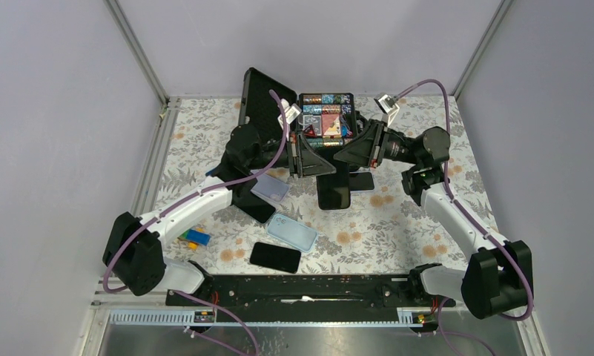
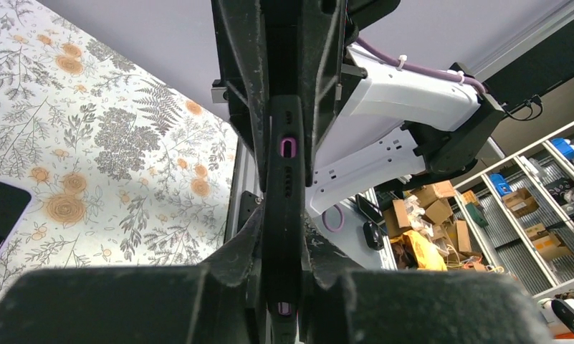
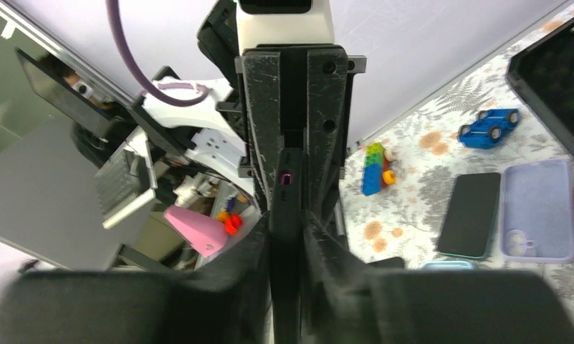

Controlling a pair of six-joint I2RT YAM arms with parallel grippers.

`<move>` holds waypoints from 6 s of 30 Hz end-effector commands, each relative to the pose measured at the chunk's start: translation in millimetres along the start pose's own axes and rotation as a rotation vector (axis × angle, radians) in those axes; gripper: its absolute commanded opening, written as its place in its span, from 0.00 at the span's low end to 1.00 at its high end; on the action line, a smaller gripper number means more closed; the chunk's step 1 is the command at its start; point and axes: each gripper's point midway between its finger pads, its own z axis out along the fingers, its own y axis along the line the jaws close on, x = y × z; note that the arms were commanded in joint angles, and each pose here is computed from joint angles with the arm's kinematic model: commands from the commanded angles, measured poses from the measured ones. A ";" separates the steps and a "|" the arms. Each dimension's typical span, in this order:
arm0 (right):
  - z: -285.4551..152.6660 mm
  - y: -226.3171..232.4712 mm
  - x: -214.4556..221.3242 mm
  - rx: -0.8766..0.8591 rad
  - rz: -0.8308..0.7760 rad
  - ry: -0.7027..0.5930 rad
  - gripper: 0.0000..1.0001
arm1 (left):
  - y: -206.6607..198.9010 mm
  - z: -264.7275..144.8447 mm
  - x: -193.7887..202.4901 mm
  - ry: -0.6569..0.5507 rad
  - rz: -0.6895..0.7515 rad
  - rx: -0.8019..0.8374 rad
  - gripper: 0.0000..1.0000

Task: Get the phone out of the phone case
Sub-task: Pick up the phone at the center of the board, then remove the phone case from the phone.

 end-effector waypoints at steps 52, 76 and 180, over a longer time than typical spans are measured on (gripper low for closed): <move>27.3 -15.5 -5.2 0.122 -0.115 -0.467 0.37 | -17.2 -77.6 -142.2 -0.837 -0.313 -0.014 0.00; 17.5 -1.8 25.3 0.091 -0.357 -0.351 0.67 | -9.1 -66.9 -139.3 -0.819 -0.375 -0.030 0.00; 33.1 62.2 -20.3 -0.066 -0.060 -0.361 0.80 | -81.4 -88.5 -108.7 -0.419 0.127 0.015 0.00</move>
